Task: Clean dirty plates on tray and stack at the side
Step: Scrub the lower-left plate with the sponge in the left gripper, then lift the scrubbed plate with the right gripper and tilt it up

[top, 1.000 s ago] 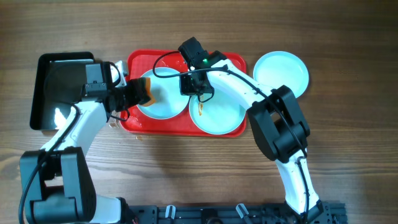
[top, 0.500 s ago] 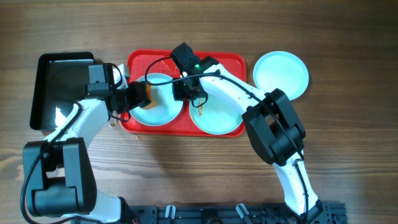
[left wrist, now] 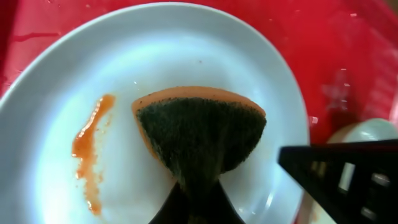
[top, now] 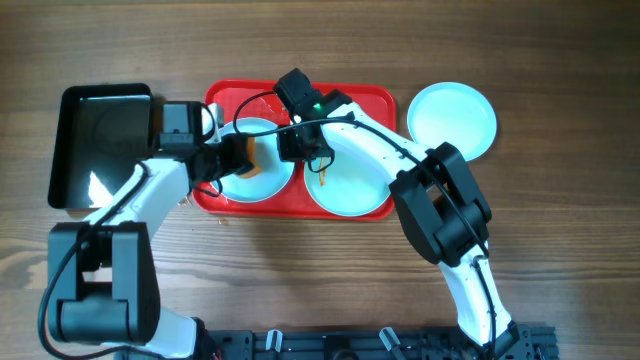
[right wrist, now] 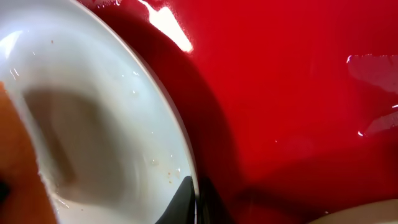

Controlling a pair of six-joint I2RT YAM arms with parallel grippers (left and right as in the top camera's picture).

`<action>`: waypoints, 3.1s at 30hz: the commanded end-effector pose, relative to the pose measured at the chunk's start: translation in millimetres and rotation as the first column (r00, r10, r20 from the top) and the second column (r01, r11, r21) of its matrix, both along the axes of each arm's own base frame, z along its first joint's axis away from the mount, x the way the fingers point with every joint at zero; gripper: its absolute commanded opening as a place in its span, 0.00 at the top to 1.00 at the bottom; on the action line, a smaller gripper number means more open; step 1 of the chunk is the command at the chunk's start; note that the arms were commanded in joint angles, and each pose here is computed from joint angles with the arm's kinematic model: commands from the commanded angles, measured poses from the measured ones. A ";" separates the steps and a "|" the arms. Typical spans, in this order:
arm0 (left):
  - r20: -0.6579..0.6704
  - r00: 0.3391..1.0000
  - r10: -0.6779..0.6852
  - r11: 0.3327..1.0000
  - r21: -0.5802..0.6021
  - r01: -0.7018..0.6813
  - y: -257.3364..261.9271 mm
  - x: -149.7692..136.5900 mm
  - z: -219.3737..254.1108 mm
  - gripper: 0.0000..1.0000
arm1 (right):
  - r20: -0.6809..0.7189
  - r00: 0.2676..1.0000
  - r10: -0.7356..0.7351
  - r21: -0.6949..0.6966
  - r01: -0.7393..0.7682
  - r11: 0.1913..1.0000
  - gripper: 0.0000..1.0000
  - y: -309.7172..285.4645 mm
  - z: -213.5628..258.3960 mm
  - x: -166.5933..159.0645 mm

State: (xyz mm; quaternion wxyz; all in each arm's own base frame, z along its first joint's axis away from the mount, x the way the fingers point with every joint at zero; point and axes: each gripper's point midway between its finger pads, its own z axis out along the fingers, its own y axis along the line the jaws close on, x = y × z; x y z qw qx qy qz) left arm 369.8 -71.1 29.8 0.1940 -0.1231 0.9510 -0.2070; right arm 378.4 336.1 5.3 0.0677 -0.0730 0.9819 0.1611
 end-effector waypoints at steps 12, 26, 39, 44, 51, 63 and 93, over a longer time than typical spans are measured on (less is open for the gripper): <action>-0.070 0.993 0.099 0.949 0.306 -0.073 51.8 -1.9 -52.6 0.96 | -0.047 0.999 -0.005 -0.033 0.003 0.999 0.96 -5.6 -19.5 -10.0; 0.181 0.961 0.210 0.834 0.480 -0.272 98.0 9.3 39.8 0.96 | -0.050 0.999 -0.005 -0.035 0.003 0.999 0.96 -6.0 -19.6 -10.6; 0.089 0.996 -0.014 0.997 0.080 0.007 5.5 5.3 26.8 0.96 | -0.051 0.999 0.001 -0.001 -0.001 1.000 0.96 0.4 -17.5 -9.8; -0.025 0.999 -0.021 0.998 0.066 0.023 -6.3 -7.6 -5.4 0.96 | -0.051 0.999 0.006 0.020 -0.005 1.000 0.96 4.3 -16.1 -9.4; -0.081 0.996 0.049 0.968 0.248 -0.027 24.7 -14.5 -29.0 0.96 | -0.053 0.999 0.009 0.017 -0.008 1.000 0.96 3.7 -16.3 -10.2; 0.024 0.963 0.267 0.673 0.710 -0.205 122.4 -22.0 -9.1 0.96 | -0.056 0.998 0.009 0.015 -0.008 1.000 0.96 3.2 -16.6 -10.9; 0.021 0.992 0.121 0.959 0.255 -0.122 34.7 -41.4 55.1 0.96 | 0.375 0.917 -0.134 -0.057 0.167 0.984 0.96 -81.5 152.4 98.6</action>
